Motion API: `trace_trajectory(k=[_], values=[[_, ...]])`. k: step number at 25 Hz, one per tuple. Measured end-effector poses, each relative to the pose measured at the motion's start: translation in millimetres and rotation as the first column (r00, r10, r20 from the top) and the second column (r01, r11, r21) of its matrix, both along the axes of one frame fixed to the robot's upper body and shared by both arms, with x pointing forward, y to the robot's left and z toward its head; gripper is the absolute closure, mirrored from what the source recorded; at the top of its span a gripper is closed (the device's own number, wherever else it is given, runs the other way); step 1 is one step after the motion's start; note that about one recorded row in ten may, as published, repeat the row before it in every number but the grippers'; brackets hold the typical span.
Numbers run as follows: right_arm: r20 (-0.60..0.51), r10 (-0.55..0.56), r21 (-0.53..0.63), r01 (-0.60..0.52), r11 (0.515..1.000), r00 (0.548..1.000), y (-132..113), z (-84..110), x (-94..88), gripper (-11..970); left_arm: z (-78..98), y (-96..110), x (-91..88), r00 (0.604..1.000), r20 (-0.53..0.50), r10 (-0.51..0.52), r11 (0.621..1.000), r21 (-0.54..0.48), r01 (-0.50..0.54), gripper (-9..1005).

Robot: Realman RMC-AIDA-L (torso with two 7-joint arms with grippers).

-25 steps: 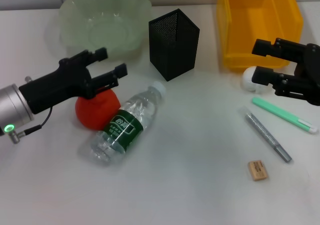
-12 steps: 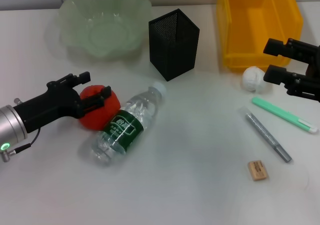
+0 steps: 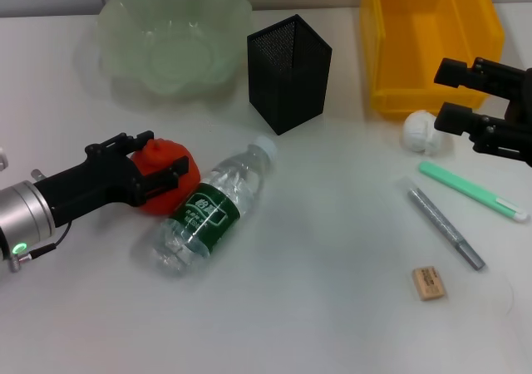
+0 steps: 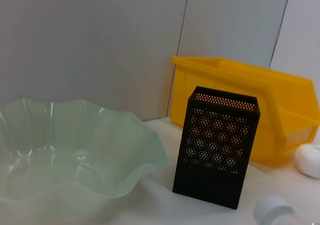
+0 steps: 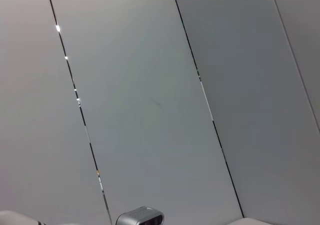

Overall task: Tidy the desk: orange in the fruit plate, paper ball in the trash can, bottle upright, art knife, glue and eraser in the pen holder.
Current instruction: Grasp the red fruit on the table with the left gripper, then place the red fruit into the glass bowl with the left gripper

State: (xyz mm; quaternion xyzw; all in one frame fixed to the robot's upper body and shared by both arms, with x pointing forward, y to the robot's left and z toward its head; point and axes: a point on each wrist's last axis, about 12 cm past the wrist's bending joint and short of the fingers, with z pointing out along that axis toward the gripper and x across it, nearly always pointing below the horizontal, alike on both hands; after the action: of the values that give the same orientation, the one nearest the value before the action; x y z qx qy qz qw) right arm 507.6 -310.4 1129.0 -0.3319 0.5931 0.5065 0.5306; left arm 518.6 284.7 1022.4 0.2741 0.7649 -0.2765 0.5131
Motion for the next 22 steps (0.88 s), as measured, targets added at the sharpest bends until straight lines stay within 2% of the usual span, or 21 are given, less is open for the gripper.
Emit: trace_trajectory(k=[8,13,17,19,20,22], values=[[-0.002,-0.001,0.005,0.001,1.0,1.0,0.5,-0.1,0.0,231,-4.9,1.2,-2.4,1.0,0.007,0.009,0.999,0.039,-0.009,280],[-0.002,0.004,0.011,-0.004,1.0,1.0,2.0,-0.4,-0.7,231,-4.4,-2.2,-5.1,1.0,0.021,-0.007,0.999,0.032,0.007,495],[-0.002,0.002,0.017,-0.002,1.0,1.0,1.3,-0.4,-1.8,231,-1.8,-1.1,-6.4,0.999,0.035,-0.005,1.0,0.012,0.004,598],[-0.009,-0.003,0.024,0.003,1.0,1.0,1.1,-1.2,-2.7,231,9.4,3.4,-4.4,0.997,0.073,0.008,0.999,-0.047,-0.005,649],[-0.009,-0.003,0.024,0.003,1.0,1.0,1.1,-1.2,-2.7,231,9.4,3.4,-4.4,0.997,0.073,0.008,0.999,-0.047,-0.005,662],[-0.017,-0.005,0.029,0.005,1.0,1.0,1.5,-1.5,-3.1,231,25.7,12.3,0.3,0.989,0.139,0.042,0.993,-0.118,-0.026,687]])
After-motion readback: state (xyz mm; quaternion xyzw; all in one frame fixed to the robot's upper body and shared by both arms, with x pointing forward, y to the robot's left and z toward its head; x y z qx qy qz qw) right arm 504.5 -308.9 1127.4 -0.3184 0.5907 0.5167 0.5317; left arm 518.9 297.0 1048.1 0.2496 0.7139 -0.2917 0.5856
